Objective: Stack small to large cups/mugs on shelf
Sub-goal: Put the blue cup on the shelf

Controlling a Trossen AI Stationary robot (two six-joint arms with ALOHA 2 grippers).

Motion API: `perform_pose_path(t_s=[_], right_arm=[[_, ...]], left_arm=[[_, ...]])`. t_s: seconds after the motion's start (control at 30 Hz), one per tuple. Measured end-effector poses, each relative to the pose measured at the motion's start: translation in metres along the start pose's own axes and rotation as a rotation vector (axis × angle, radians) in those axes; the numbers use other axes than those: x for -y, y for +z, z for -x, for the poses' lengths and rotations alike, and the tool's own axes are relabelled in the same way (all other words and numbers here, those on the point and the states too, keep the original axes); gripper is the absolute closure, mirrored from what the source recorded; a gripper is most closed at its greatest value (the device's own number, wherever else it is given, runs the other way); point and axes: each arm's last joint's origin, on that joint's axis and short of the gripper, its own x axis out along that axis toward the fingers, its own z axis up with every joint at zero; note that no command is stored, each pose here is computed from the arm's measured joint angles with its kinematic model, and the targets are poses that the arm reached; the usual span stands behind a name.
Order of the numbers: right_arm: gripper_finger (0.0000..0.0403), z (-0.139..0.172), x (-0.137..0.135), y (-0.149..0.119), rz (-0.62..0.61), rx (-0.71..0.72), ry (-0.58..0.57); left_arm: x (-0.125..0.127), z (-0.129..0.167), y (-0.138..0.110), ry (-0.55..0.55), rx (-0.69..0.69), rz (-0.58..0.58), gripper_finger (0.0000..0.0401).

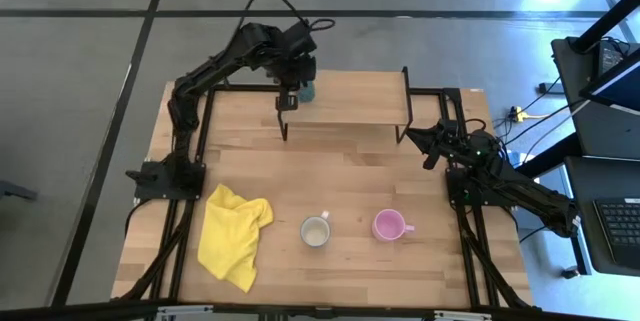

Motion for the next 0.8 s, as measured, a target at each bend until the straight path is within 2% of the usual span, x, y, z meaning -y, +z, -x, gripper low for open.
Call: perform_pose_path(t_s=[0.57, 0.8], right_arm=[[0.0326, 0.0000, 0.0000, 0.0000, 0.000, 0.000, 0.000], [0.0326, 0.0000, 0.0000, 0.0001, 0.000, 0.000, 0.000]], left_arm=[[0.0049, -0.0004, 0.0044, 0.027, 0.002, -0.005, 0.0395], [0.0077, 0.0006, 0.0068, 0.071, -0.004, -0.016, 0.0368]])
